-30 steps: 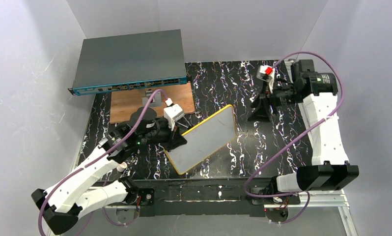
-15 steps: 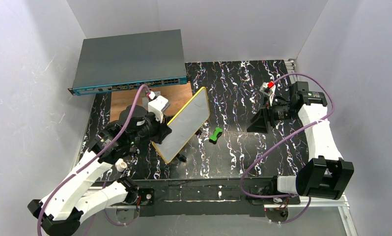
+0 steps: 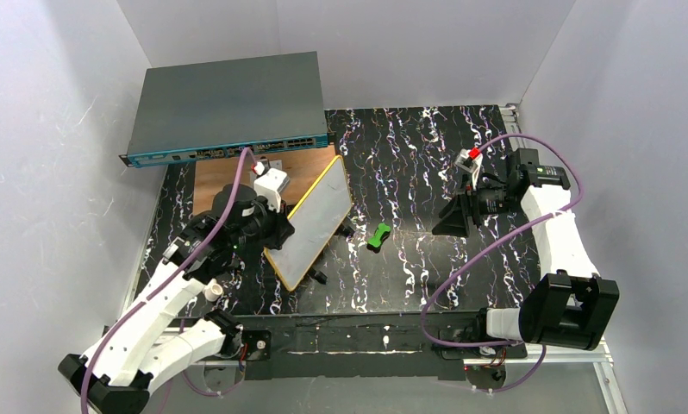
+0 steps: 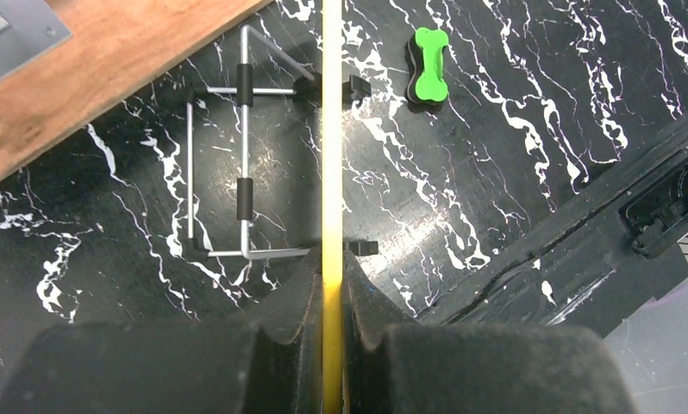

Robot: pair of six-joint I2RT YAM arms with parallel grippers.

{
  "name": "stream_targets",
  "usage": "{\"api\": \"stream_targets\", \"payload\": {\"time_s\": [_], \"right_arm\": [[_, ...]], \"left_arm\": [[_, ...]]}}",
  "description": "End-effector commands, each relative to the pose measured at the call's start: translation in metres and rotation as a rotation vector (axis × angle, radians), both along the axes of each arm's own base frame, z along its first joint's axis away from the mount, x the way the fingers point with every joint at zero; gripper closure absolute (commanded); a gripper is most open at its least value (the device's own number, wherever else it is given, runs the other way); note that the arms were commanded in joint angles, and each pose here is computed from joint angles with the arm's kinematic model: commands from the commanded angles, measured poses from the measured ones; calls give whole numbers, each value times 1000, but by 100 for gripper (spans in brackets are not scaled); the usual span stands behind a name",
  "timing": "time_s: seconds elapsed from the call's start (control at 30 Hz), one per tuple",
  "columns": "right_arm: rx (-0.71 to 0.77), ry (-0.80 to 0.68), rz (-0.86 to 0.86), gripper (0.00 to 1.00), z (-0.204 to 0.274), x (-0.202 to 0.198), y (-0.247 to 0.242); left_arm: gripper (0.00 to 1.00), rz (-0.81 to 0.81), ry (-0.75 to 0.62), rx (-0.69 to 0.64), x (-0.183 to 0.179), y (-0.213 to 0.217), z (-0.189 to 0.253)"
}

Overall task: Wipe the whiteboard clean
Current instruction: Place the whiteboard on the whiteboard stand.

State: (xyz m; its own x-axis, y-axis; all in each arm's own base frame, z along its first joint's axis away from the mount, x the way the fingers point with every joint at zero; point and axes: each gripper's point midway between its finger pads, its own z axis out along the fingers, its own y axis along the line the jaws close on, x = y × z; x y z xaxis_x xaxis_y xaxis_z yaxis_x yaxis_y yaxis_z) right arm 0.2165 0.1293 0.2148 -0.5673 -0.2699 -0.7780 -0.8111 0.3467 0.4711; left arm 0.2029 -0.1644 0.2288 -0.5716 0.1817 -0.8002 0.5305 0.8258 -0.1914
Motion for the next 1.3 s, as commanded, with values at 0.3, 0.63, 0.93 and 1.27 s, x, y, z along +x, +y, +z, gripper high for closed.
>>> {"api": "stream_targets", "payload": {"time_s": [0.3,0.63,0.93,1.27], "right_arm": [[17,-20,-4,17,1,4,0],[18,-10,0,16,-3,3,0],[21,-2,4,16,-4,3,0],[15,9,4,15,-7,3,-1]], "left_arm": [[100,34,23,-99,8,-5,-5],[87,106,71,-63,7,8,-39],[53,232,91,88,10,42,-73],[33,290,47,172,19,60,-71]]}}
